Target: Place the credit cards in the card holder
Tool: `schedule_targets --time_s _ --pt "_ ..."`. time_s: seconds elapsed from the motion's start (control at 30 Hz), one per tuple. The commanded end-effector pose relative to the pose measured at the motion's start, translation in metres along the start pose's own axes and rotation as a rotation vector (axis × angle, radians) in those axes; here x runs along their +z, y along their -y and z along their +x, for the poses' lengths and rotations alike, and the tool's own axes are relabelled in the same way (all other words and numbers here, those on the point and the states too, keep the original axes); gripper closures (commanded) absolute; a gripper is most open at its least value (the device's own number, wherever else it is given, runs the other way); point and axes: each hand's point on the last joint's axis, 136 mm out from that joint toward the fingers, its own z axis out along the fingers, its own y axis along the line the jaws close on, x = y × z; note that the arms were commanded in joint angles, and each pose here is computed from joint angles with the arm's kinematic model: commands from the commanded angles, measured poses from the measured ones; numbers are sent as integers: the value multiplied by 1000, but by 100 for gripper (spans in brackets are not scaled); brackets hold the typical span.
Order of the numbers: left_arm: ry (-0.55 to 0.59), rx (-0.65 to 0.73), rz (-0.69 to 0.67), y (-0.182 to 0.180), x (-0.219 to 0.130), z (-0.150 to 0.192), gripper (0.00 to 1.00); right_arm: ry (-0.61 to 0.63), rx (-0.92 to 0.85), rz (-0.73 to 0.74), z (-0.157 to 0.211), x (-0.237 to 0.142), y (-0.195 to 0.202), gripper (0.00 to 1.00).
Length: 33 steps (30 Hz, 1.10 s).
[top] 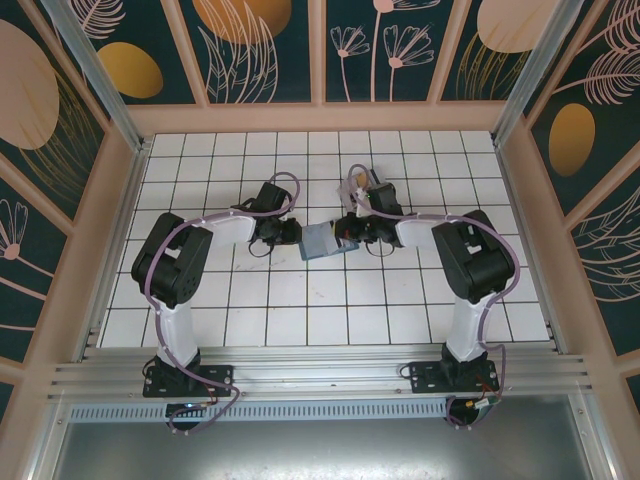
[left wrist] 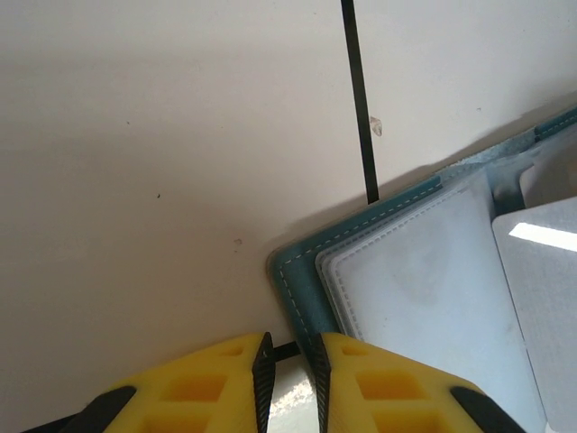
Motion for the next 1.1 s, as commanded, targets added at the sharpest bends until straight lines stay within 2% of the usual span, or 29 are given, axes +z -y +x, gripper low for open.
schedule_targets --time_s 0.0,0.43,0.8,1.07 --pt "-121 -40 -70 -27 22 40 77 -15 -20 -34 -5 6 -5 100" --pt "-134 -41 -60 -27 26 42 82 -65 14 -55 -1 19 0 100" --pt "-140 -44 -46 -23 27 47 85 -60 22 16 18 36 -3 100" --pt "-152 -46 -41 -20 28 53 87 -10 48 151 31 48 3 100"
